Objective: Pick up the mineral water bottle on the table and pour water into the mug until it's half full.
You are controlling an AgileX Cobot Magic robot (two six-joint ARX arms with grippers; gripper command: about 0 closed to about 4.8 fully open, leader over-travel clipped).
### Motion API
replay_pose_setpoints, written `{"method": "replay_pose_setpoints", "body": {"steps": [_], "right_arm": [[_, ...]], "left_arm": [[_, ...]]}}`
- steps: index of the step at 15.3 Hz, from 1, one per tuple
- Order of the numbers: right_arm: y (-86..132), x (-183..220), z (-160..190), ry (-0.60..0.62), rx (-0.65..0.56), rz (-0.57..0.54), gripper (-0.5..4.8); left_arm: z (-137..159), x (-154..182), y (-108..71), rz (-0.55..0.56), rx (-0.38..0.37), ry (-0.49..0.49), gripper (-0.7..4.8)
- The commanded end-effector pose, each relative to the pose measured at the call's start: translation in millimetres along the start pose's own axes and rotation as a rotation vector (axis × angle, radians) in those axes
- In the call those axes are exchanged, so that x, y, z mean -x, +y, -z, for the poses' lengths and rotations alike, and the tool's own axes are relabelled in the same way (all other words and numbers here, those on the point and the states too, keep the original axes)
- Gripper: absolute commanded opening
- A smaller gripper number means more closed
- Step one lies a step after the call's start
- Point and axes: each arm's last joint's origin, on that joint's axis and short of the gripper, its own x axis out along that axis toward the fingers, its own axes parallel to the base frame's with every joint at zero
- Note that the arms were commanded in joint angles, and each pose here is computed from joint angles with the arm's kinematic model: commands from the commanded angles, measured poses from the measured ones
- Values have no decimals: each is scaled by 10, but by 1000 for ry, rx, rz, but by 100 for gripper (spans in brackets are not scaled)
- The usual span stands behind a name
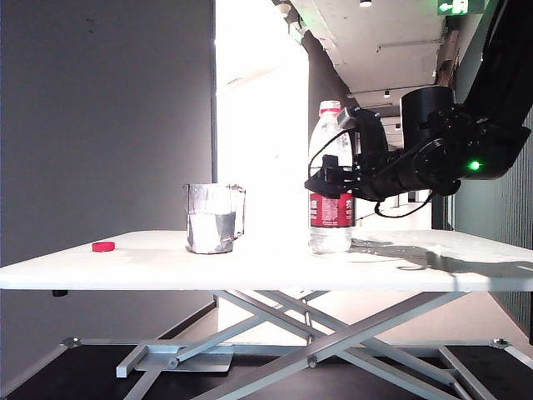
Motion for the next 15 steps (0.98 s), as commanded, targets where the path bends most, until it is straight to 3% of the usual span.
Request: {"method": "replay_pose_setpoints", "body": {"steps": [1, 5, 11, 15], "right_arm": [[6, 1, -29, -13, 2, -14, 479], [-11, 34, -33, -8, -11, -124, 479], [-219, 192, -100, 36, -39, -207, 479], [-354, 361, -245, 32, -45, -342, 479]], "left_arm": [[2, 0, -8, 24, 2, 2, -5], [1, 0, -9, 27, 3, 2, -5], [1, 0, -9, 27, 2, 2, -5], [1, 0, -9, 27, 2, 2, -5]]}}
